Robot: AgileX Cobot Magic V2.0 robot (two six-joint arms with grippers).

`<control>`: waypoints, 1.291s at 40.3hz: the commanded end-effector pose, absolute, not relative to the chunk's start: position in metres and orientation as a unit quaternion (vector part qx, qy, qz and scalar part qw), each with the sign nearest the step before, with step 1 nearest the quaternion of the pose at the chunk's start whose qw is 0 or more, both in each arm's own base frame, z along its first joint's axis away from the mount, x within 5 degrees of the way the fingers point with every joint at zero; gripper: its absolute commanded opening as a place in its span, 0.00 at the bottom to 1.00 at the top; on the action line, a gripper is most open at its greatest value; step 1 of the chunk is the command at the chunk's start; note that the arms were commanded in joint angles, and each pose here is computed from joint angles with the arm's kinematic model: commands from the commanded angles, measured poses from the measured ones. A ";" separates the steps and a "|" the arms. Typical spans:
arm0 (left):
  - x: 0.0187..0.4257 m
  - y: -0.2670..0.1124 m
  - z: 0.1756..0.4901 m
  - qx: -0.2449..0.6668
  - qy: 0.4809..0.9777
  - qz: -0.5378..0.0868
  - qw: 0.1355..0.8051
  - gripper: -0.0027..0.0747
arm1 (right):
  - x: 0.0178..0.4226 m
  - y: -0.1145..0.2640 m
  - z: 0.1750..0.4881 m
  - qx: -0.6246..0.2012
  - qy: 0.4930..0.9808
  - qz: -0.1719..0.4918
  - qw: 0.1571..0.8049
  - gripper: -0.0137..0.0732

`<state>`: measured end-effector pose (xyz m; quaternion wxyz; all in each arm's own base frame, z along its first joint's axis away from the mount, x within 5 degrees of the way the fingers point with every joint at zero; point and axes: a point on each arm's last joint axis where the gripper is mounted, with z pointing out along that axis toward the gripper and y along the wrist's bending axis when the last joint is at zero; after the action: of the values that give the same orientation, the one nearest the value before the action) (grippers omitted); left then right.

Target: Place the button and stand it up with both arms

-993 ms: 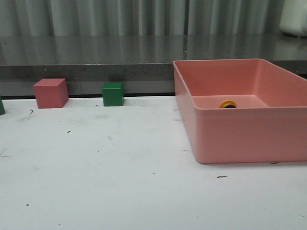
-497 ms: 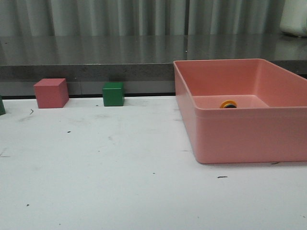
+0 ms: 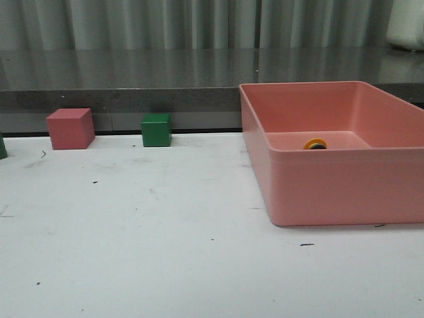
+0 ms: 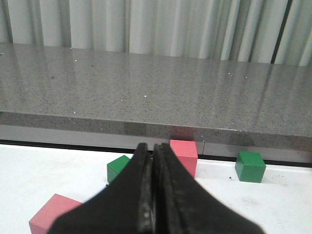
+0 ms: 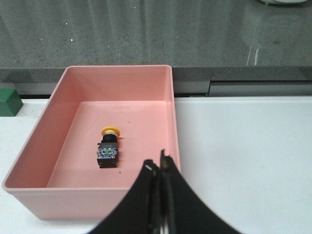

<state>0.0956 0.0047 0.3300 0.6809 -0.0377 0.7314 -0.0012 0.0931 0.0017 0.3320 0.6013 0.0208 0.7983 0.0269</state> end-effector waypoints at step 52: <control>0.096 0.005 0.347 -0.041 0.701 -0.008 0.712 0.93 | 0.356 0.078 0.308 -0.022 0.919 0.104 0.379 0.87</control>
<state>0.0955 0.0048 0.3287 0.6759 -0.0383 0.7360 -0.0013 0.3377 0.0790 0.2915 0.3572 -0.0261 0.9280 0.1027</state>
